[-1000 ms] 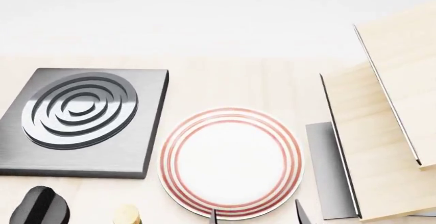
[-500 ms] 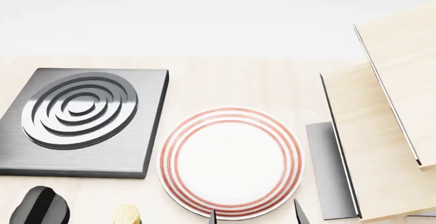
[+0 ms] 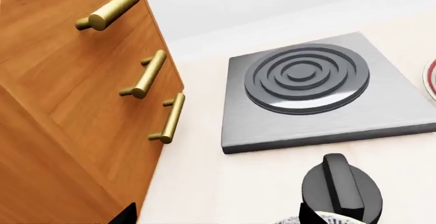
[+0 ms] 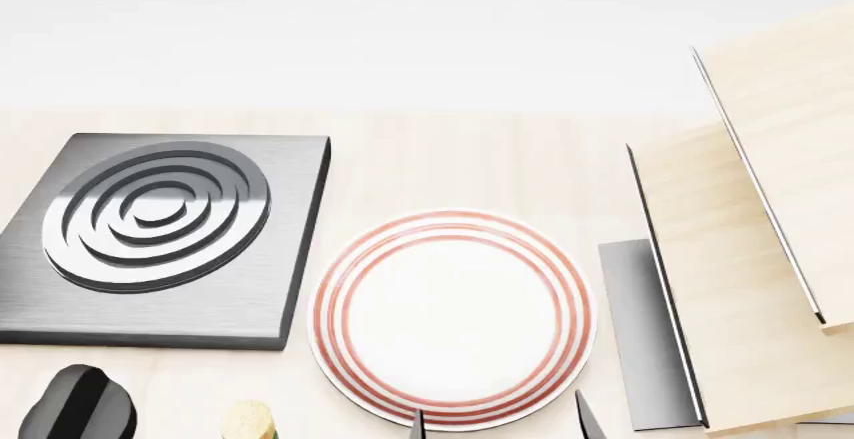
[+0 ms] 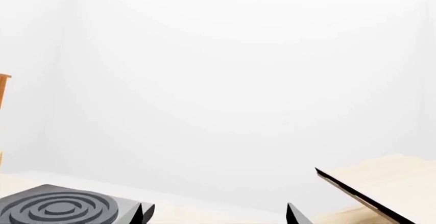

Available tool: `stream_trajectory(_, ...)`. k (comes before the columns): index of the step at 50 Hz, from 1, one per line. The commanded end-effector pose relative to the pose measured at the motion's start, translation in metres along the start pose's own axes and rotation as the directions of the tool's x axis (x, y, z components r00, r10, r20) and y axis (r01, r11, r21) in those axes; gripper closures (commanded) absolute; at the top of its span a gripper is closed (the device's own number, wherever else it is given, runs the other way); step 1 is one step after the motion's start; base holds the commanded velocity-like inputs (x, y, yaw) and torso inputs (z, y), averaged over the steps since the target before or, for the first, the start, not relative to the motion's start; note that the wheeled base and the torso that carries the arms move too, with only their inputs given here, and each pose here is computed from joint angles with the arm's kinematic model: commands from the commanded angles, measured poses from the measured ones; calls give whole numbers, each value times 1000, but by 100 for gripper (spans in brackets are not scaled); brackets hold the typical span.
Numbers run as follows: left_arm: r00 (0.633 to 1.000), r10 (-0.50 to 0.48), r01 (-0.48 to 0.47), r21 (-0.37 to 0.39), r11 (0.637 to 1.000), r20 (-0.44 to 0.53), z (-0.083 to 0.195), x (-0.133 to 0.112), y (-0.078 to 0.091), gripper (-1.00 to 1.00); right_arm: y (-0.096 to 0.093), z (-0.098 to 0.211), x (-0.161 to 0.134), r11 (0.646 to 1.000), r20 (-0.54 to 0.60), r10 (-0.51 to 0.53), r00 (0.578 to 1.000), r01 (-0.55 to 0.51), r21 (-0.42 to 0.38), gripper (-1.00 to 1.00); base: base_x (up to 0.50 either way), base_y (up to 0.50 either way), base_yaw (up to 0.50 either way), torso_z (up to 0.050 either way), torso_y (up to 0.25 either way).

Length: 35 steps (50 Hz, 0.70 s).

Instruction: Pick up the akita bowl and put it on the plate.

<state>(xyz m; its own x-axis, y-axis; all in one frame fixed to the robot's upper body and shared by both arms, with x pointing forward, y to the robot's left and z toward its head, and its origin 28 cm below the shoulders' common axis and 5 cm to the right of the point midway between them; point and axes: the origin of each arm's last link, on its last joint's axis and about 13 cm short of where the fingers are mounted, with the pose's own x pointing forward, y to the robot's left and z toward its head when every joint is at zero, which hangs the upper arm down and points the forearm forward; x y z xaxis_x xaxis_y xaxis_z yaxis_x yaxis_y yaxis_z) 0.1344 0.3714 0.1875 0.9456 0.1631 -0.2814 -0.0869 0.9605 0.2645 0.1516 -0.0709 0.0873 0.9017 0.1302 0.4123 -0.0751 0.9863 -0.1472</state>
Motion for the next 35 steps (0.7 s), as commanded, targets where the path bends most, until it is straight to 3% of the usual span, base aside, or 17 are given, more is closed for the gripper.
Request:
stream_trajectory(1, 1000, -19, 18, -42, 999, -1, -4, 1, 1, -100, 0, -1, 0, 1000, -2, 1, 1000, -1, 0, -100, 0, 0, 0, 0, 0)
stream_trajectory(35, 992, -83, 79, -52, 996, -91, -21, -12, 4, -100, 1, -3, 2, 1000, -11, 3, 1000, -3, -3, -100, 0, 0, 0, 0, 0)
